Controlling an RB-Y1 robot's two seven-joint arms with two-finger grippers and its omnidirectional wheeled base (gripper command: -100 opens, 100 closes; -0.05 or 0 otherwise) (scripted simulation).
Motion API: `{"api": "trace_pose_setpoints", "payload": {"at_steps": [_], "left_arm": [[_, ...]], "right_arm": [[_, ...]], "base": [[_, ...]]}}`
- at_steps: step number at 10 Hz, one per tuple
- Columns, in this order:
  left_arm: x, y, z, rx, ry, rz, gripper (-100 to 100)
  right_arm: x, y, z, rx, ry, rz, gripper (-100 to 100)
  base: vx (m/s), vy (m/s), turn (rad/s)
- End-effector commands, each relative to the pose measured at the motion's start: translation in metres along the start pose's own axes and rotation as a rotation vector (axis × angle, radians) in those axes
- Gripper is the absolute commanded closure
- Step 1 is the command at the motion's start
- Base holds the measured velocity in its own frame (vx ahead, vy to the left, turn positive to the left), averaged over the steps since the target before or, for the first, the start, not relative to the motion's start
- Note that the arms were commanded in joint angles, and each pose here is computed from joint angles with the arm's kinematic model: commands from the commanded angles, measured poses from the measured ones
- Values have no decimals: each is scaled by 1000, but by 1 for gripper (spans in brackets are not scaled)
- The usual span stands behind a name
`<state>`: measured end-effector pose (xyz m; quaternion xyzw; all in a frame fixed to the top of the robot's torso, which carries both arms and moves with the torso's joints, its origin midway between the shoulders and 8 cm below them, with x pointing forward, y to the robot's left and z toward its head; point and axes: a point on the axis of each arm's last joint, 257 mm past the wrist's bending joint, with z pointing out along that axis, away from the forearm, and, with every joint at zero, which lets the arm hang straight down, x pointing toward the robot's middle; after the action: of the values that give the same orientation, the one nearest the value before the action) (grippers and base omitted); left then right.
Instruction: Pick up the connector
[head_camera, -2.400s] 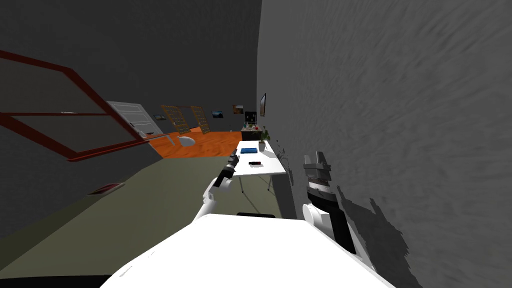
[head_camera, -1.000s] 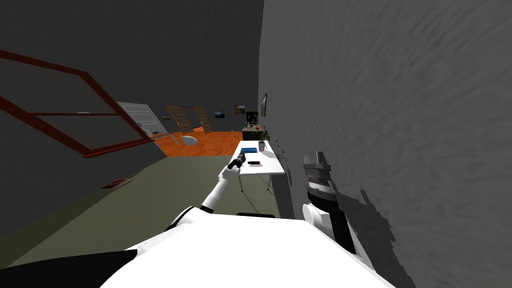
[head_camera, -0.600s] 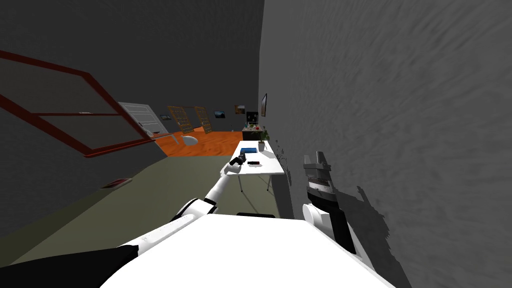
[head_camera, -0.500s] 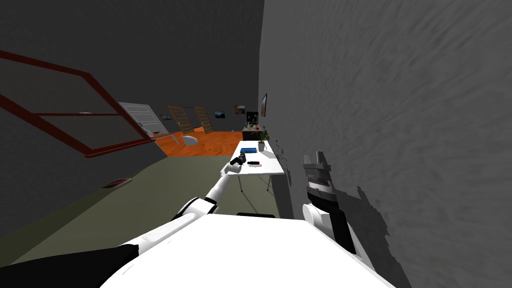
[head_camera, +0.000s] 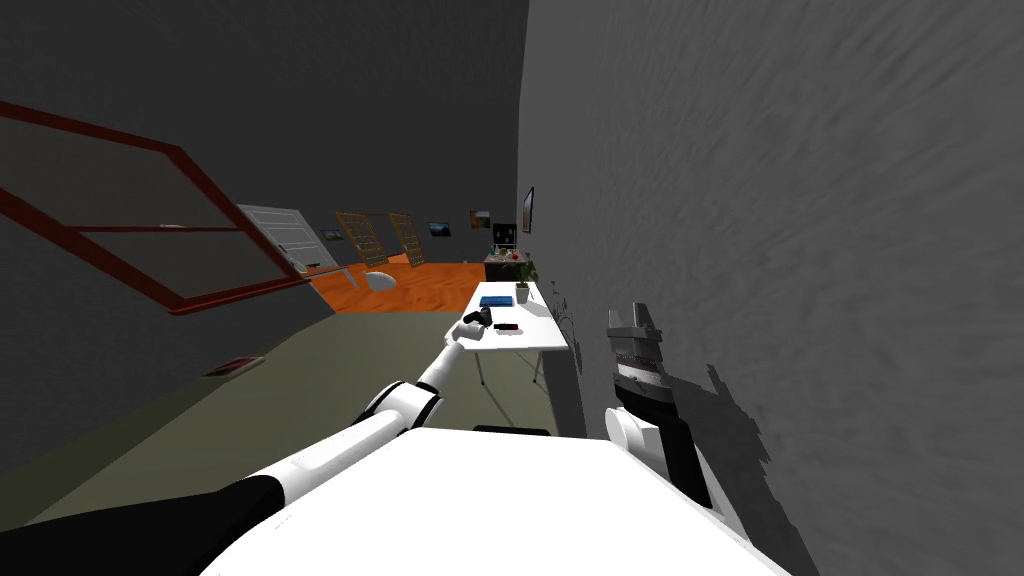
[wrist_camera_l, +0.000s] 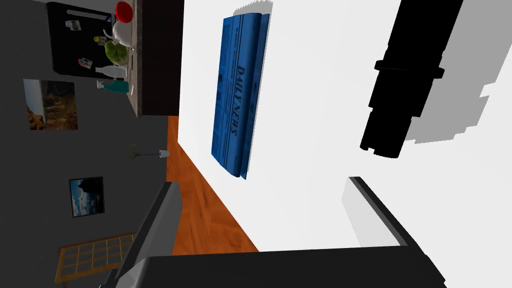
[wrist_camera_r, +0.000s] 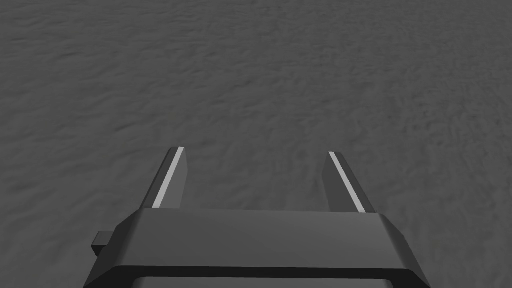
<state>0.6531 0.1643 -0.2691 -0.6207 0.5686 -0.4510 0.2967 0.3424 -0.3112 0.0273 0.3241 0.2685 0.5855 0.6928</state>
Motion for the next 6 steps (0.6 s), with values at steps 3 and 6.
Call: {"api": "trace_pose_setpoints", "payload": {"at_steps": [3, 6], "left_arm": [[-8, 16, 9, -88, -35, -29, -100], [-11, 22, 16, -182, -73, -79, -100]], "right_arm": [[0, 0, 0, 0, 0, 0, 0], [0, 0, 0, 0, 0, 0, 0]], "base": [[19, -20, 3], [26, -18, 2]]}}
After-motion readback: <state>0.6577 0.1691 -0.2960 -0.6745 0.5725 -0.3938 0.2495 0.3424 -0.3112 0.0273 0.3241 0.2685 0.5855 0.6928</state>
